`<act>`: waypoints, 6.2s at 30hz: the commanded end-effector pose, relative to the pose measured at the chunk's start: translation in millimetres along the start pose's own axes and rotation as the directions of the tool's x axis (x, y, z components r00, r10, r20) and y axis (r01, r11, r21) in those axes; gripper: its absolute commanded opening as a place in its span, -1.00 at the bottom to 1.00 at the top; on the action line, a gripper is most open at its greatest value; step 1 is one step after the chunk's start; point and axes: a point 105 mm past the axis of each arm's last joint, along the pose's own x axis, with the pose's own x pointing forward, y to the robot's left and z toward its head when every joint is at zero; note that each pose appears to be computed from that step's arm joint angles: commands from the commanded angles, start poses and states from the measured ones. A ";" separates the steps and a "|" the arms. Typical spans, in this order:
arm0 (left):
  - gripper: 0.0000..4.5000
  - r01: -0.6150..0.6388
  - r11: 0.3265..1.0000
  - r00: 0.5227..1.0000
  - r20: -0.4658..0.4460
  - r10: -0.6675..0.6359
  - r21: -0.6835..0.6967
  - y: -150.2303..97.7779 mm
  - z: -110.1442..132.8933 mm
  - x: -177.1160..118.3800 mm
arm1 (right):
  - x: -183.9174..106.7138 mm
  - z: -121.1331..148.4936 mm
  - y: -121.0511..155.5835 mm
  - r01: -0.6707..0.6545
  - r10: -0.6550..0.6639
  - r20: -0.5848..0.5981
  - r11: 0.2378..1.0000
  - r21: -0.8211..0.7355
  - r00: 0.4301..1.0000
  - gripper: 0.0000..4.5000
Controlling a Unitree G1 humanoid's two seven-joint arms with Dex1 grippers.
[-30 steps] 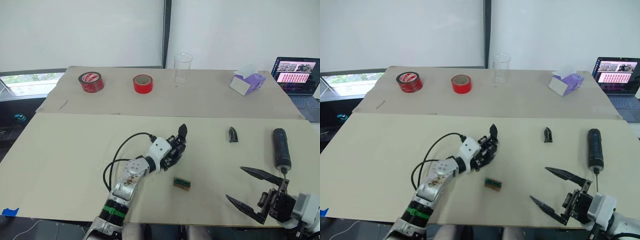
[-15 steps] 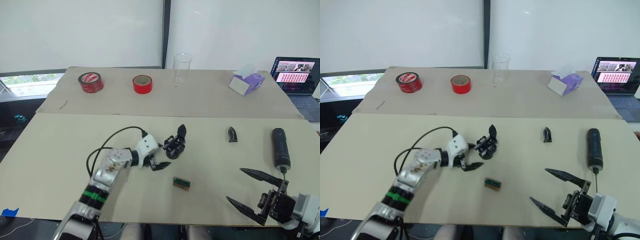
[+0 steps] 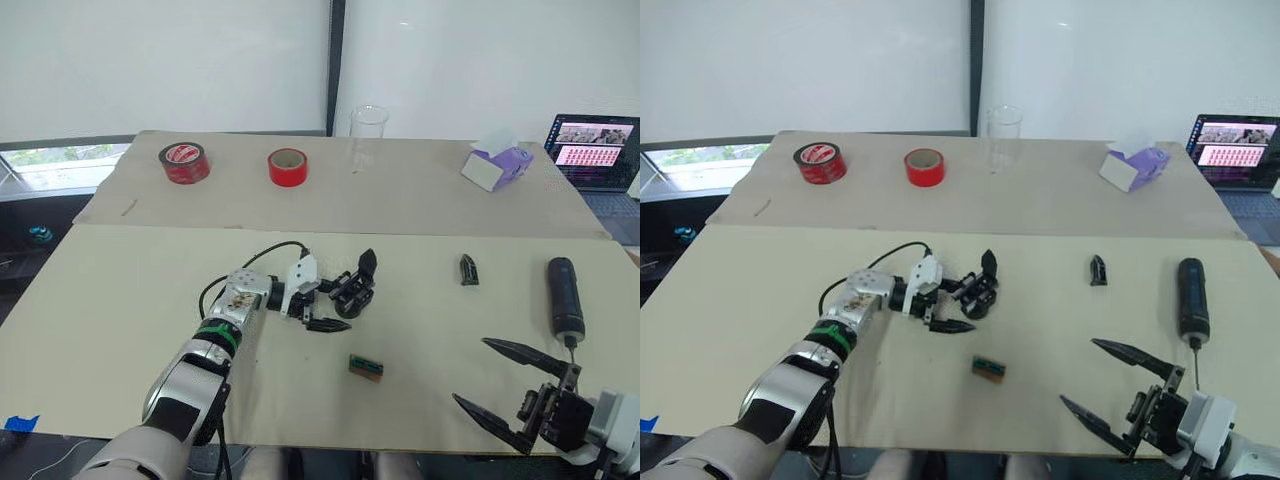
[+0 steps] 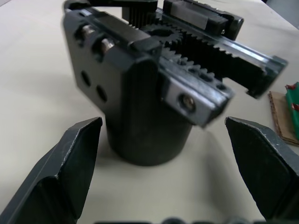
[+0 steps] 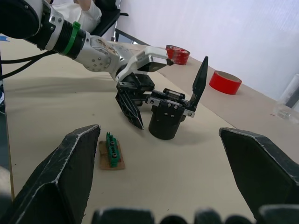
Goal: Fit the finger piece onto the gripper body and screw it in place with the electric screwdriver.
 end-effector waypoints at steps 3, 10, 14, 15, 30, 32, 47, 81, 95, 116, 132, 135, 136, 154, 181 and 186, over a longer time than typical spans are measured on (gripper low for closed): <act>0.97 0.001 0.997 1.000 -0.018 0.000 0.079 2.7 2.0 3.1 | -0.8 11.9 -1.9 0.016 -0.016 0.006 0.999 -0.046 1.000 1.00; 0.01 -0.016 0.998 1.000 -0.005 0.016 0.057 0.7 -4.6 -3.8 | -1.0 11.5 -2.9 0.020 -0.021 -0.002 0.999 -0.048 1.000 1.00; 0.01 -0.055 0.998 0.998 0.029 0.054 0.008 -4.9 -1.2 -0.6 | 1.1 9.7 -3.5 0.016 -0.016 0.002 0.999 -0.046 1.000 1.00; 0.01 -0.087 0.996 0.996 0.038 0.086 0.019 -8.2 2.8 1.3 | 1.8 8.8 -3.2 0.014 -0.014 0.004 0.999 -0.044 1.000 1.00; 0.01 -0.543 0.830 0.838 -0.021 0.545 -0.124 -38.2 5.4 16.8 | 7.2 -4.0 -4.0 -0.006 0.006 -0.011 1.000 0.008 1.000 1.00; 0.01 -0.549 0.827 0.835 -0.024 0.550 -0.124 -38.9 3.6 22.3 | 7.0 -4.9 -4.3 -0.012 0.012 -0.015 1.000 0.010 1.000 1.00; 0.48 -0.526 0.842 0.849 -0.020 0.527 -0.118 -45.8 -4.4 13.1 | 7.2 -3.4 -8.0 0.023 -0.022 -0.025 1.000 0.017 0.999 1.00; 0.97 -0.339 0.941 0.849 0.425 0.315 -0.019 -42.3 104.9 -104.6 | 47.1 -48.9 -143.0 0.675 -0.493 -0.628 0.734 0.072 0.603 1.00; 0.97 -0.299 0.954 0.855 0.440 0.274 -0.013 -52.9 114.8 -97.8 | 86.8 -93.8 -198.7 0.713 -0.300 -0.833 0.685 0.150 0.464 1.00; 1.00 -0.274 0.962 0.868 0.426 0.255 -0.018 -61.8 115.3 -99.3 | 91.3 -126.7 -174.6 0.660 -0.069 -0.914 0.713 0.235 0.399 0.01; 1.00 -0.304 0.832 0.670 0.517 0.532 -0.463 -32.9 138.1 -115.4 | 155.9 64.1 -152.5 0.328 -0.360 -0.086 0.908 -0.260 0.929 -0.51; 1.00 -0.227 0.801 0.614 0.557 0.559 -0.555 -24.9 151.3 -106.8 | 172.6 87.4 -111.7 0.300 -0.301 0.050 0.893 -0.335 0.952 -0.51; 1.00 -0.205 0.798 0.609 0.565 0.557 -0.566 -24.8 154.4 -103.5 | 176.1 89.3 -102.8 0.296 -0.291 0.065 0.895 -0.335 0.955 -0.51; 1.00 -0.110 0.830 0.567 0.651 0.504 -0.547 -24.3 180.8 -69.3 | 203.7 85.4 -59.3 0.223 -0.206 0.086 0.912 -0.344 0.975 -0.51; -0.98 0.084 0.929 0.835 0.535 0.131 -0.360 -48.8 150.2 -97.9 | 131.4 80.2 -25.9 -0.343 0.418 -0.207 0.884 0.318 0.885 1.00; -0.98 0.169 0.951 0.911 0.409 -0.051 -0.259 -62.8 141.3 -84.6 | 133.5 79.4 -20.6 -0.363 0.497 -0.195 0.804 0.472 0.846 1.00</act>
